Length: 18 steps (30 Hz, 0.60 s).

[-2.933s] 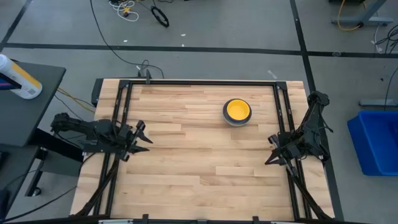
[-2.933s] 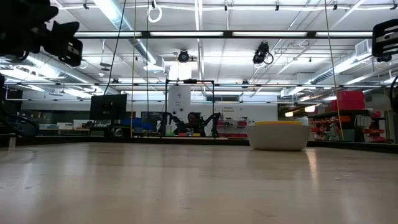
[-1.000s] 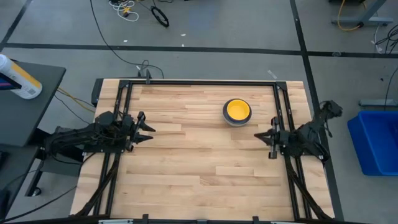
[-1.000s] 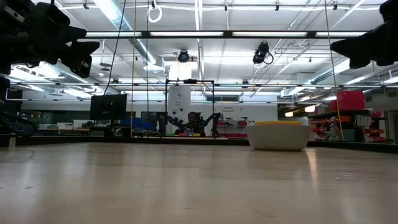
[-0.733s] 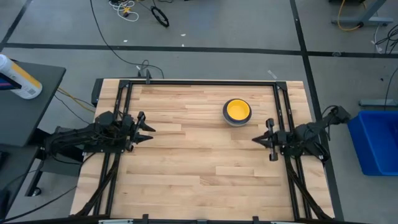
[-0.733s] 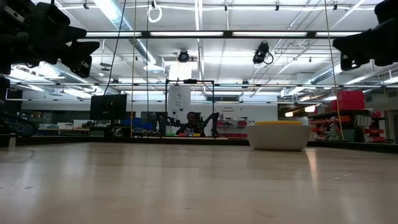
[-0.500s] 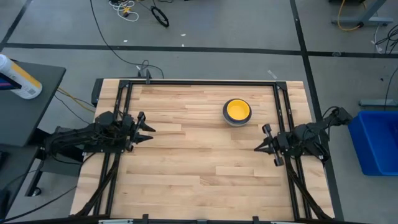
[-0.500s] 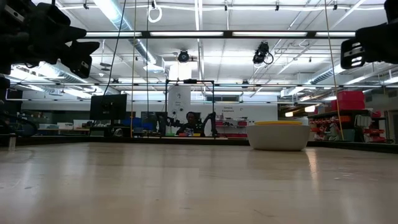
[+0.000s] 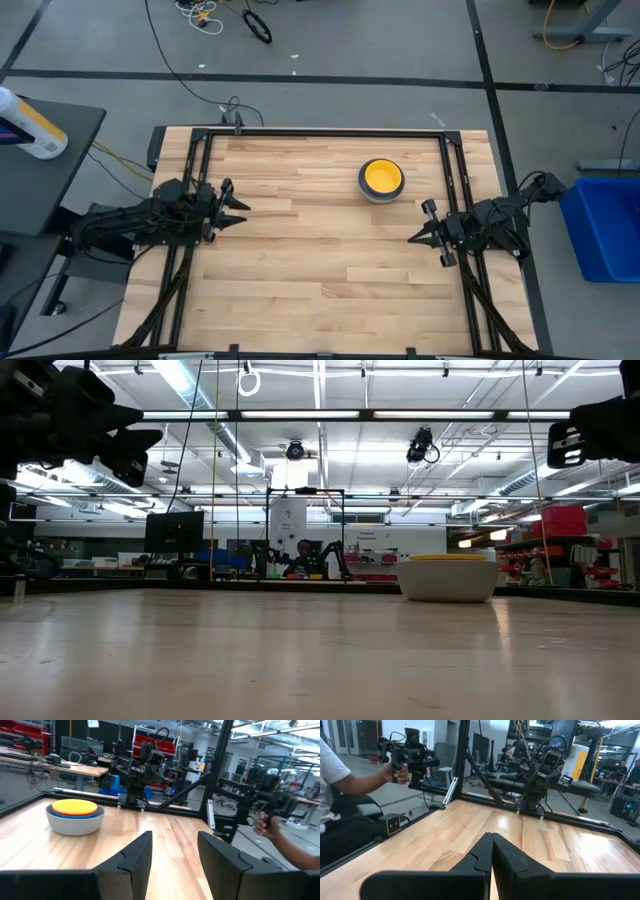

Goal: Nest bowls inside each other
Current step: Return to Home Position

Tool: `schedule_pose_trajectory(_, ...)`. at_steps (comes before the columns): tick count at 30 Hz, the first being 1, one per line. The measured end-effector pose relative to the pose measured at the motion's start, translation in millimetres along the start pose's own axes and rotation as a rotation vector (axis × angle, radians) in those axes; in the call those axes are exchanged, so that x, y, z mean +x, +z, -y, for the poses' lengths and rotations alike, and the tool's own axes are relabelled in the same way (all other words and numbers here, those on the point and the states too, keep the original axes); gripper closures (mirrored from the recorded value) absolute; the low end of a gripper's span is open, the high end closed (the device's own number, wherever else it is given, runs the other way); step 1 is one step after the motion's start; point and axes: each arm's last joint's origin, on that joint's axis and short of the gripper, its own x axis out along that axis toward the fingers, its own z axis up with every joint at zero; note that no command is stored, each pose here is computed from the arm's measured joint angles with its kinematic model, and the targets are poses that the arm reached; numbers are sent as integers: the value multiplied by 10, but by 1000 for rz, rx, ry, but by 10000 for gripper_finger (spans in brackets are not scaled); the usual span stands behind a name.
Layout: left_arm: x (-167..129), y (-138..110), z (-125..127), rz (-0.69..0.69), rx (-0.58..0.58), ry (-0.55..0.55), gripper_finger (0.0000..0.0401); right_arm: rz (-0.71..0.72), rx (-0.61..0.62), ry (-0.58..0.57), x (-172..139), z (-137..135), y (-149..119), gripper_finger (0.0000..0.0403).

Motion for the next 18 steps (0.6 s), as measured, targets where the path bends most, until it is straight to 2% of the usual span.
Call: schedule_pose_trajectory(18, 0, 20, -3, 22, 208, 25, 234, 2, 0, -1, 0, 0, 2, 390)
